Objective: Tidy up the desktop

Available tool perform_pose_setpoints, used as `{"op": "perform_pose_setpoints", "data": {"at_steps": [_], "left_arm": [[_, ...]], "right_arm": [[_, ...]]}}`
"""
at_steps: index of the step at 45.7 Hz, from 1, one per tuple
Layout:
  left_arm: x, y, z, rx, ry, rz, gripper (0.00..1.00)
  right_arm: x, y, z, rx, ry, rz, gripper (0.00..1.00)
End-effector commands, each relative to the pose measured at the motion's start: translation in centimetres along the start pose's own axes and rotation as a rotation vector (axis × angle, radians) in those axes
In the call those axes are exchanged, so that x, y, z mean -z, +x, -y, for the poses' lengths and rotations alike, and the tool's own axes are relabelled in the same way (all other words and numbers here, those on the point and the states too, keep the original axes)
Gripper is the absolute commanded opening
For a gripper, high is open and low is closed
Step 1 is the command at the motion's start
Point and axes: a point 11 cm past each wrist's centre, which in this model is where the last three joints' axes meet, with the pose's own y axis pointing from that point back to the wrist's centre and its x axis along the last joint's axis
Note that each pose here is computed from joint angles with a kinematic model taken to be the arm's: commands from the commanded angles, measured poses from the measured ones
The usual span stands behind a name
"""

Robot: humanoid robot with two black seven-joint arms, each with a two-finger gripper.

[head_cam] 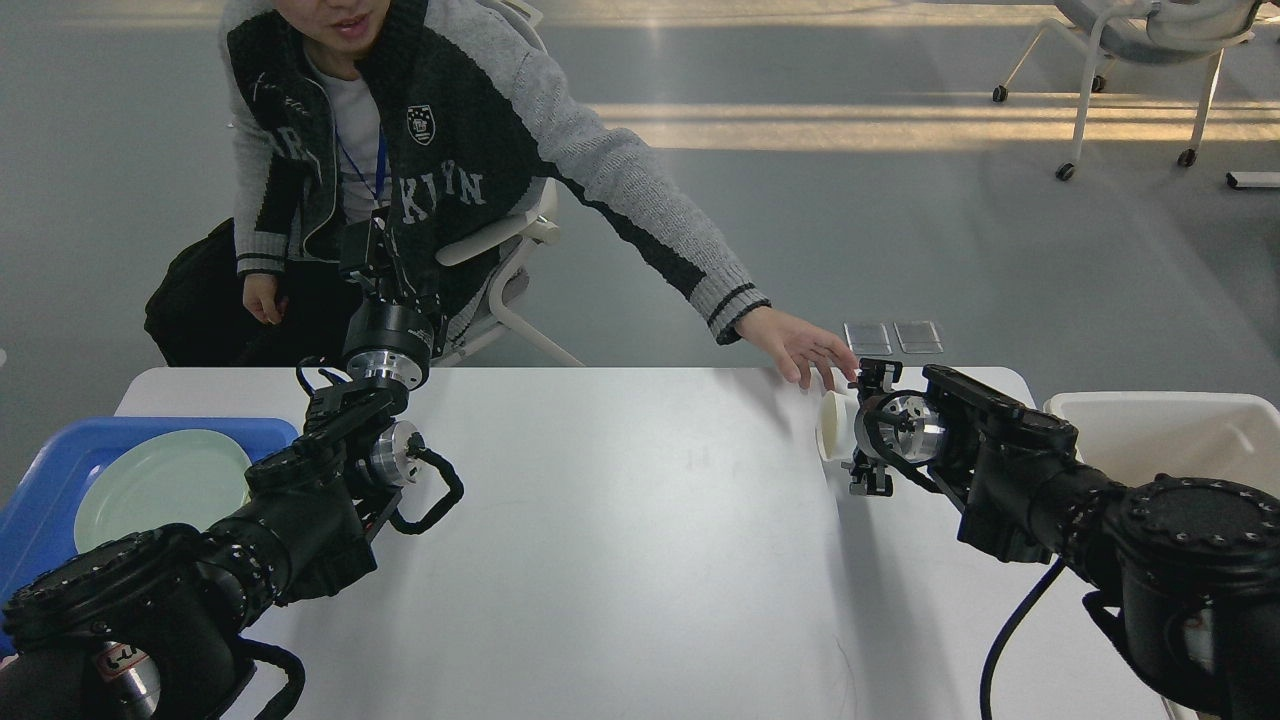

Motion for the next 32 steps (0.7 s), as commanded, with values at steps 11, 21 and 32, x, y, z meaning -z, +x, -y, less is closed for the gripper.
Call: {"op": "perform_pose_setpoints", "data": {"at_steps": [11,21,32], "left_arm": [[0.0,0.0,0.0,0.000,0.000,0.000,0.98],[0.0,0.0,0.0,0.000,0.000,0.000,0.98],[0.0,0.0,0.0,0.000,0.000,0.000,0.98]], "right_arm": [[0.0,0.0,0.0,0.000,0.000,0.000,1.00],[-1.2,0.4,0.4,-0.010,-0.023,-0.022,0.98],[-2.8,1.2,0.8,-0.030,-0.056,-0.077,0.93]]}}
